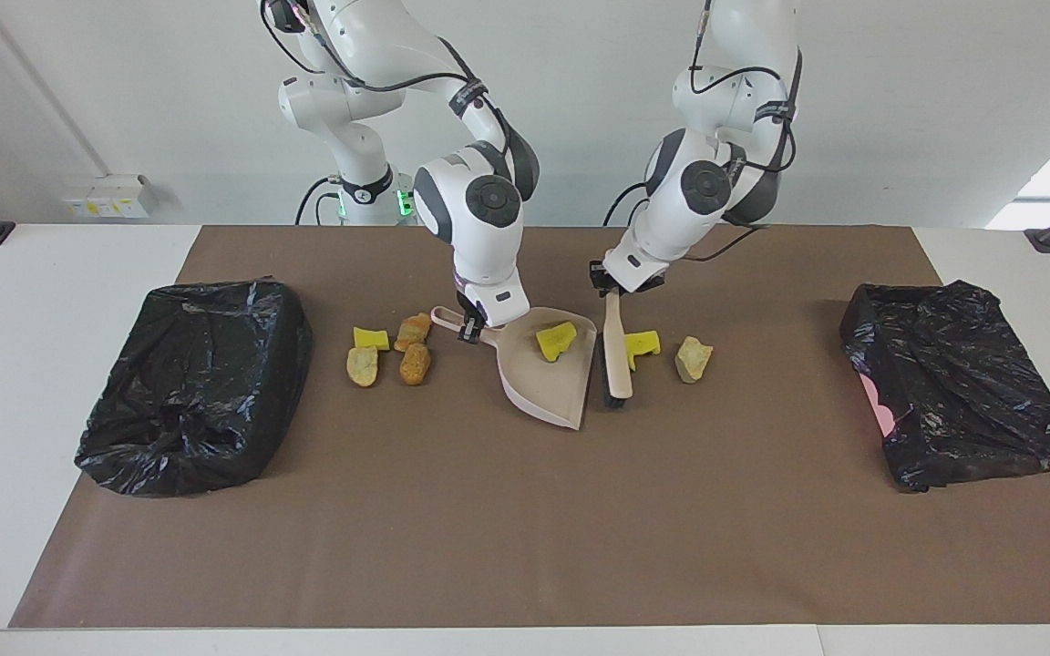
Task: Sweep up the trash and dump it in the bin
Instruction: 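Sweep the yellow sponge pieces into the dustpan with the left gripper's brush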
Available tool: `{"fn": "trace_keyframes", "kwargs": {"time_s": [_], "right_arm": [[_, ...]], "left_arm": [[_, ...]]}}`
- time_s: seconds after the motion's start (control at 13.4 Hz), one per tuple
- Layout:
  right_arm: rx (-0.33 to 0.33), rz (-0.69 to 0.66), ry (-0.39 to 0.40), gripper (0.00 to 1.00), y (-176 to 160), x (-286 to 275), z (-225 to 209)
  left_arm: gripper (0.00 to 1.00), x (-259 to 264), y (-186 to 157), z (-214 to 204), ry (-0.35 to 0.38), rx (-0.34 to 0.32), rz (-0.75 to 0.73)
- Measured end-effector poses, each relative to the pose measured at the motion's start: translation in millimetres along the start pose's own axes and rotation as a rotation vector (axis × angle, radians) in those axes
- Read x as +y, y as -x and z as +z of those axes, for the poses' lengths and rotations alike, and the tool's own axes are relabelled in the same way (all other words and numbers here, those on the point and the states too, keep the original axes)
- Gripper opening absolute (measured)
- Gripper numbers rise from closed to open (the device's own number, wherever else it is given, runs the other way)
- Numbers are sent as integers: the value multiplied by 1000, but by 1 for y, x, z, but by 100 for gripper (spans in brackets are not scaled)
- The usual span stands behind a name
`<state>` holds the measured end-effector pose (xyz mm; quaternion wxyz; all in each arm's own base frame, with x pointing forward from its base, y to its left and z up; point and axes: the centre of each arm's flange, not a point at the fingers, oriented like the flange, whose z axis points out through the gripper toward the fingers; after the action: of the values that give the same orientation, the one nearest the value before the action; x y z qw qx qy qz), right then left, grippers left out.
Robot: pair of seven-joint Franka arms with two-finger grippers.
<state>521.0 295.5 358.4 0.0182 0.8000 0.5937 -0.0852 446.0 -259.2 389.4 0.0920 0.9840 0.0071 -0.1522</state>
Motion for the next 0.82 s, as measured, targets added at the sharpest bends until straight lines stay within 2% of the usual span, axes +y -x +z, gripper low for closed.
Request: {"fn": "trace_keyframes", "kwargs": {"time_s": [0.3, 0.52, 0.82], "right_arm": [[-8, -9, 18, 31, 0, 1, 0], [-54, -40, 58, 31, 1, 1, 0], [-113, -127, 16, 31, 1, -14, 1]], "left_arm": [[26, -88, 11, -44, -141, -71, -125], [26, -133, 21, -28, -156, -98, -197], [26, -138, 27, 17, -155, -25, -187]]}}
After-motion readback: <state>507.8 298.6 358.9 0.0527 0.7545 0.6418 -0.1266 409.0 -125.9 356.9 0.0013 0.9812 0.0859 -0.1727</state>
